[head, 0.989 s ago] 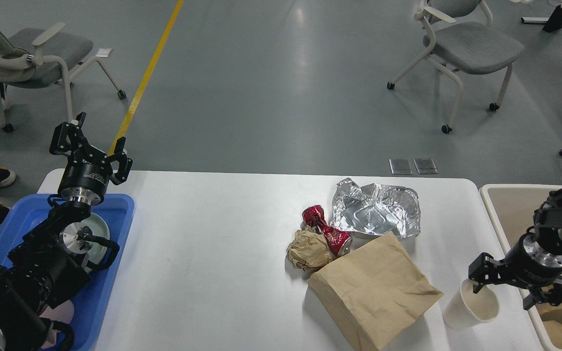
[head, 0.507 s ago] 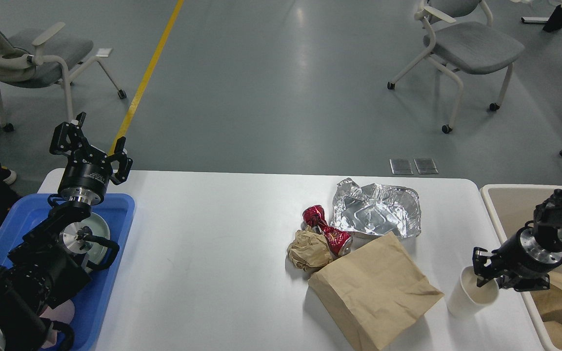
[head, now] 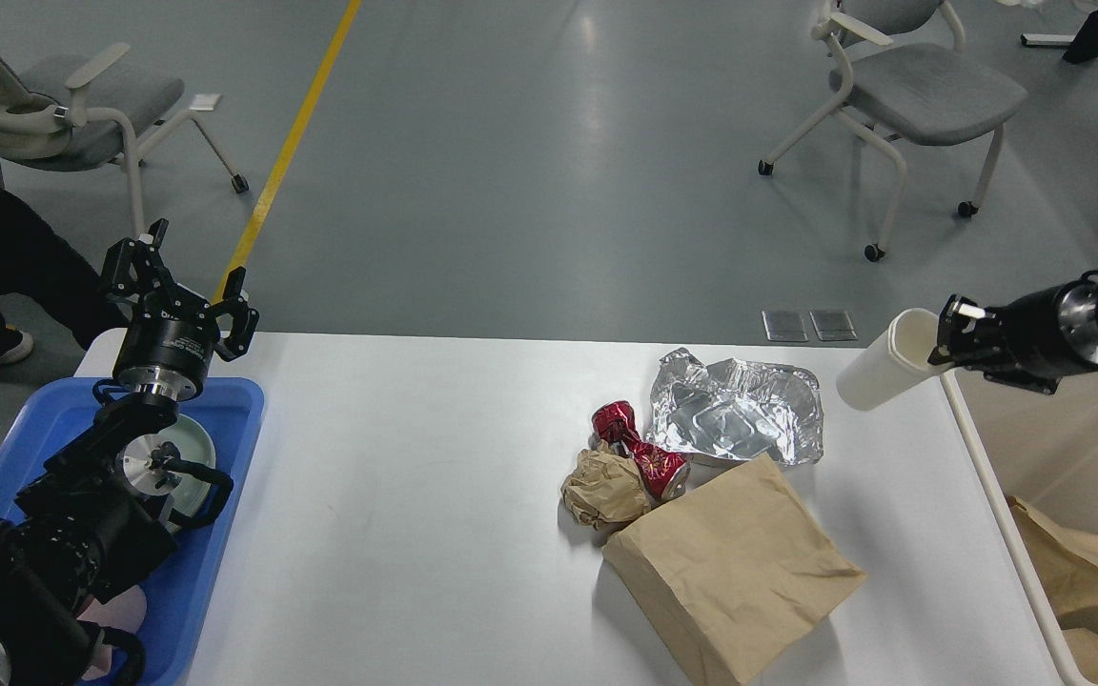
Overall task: Tidy desktop
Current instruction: 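Grasp the white paper cup with the right gripper and drop it in the bin, then move the right gripper to the crumpled foil and grasp it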
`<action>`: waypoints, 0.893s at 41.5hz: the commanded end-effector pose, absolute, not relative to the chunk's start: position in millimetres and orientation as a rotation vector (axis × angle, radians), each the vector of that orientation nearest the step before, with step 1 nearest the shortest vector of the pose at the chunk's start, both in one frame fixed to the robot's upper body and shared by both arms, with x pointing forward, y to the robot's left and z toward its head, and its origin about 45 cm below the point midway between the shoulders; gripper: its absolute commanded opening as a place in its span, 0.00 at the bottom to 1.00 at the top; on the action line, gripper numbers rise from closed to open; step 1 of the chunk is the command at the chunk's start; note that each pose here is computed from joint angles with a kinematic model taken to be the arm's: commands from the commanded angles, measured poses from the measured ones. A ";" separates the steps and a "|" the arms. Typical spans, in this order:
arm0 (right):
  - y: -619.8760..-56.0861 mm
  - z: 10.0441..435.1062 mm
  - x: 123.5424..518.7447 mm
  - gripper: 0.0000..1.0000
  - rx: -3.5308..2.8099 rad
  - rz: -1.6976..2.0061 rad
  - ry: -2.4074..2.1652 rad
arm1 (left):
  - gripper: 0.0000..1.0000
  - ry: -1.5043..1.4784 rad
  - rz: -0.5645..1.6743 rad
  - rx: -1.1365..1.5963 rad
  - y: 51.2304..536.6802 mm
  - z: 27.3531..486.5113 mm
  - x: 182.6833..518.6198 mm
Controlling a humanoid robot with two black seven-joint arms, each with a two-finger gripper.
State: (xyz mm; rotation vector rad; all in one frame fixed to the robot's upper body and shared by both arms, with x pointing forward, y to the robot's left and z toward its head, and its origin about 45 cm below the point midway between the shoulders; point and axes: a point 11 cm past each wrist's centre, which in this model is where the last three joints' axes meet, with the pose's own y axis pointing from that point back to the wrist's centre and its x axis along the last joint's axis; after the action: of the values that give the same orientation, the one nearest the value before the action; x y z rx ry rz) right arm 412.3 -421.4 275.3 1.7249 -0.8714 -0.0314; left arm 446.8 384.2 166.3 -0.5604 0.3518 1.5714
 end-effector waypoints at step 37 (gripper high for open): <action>-612.2 149.2 296.9 1.00 1.100 -0.028 -1.166 | 0.97 0.350 1.572 -0.560 384.9 166.6 446.7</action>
State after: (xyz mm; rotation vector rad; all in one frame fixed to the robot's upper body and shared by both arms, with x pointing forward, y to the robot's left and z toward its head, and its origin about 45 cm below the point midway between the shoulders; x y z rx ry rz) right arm 313.1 -623.5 184.3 1.0759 -1.1941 0.0194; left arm 446.8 384.1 166.3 -0.5602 0.3518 1.5713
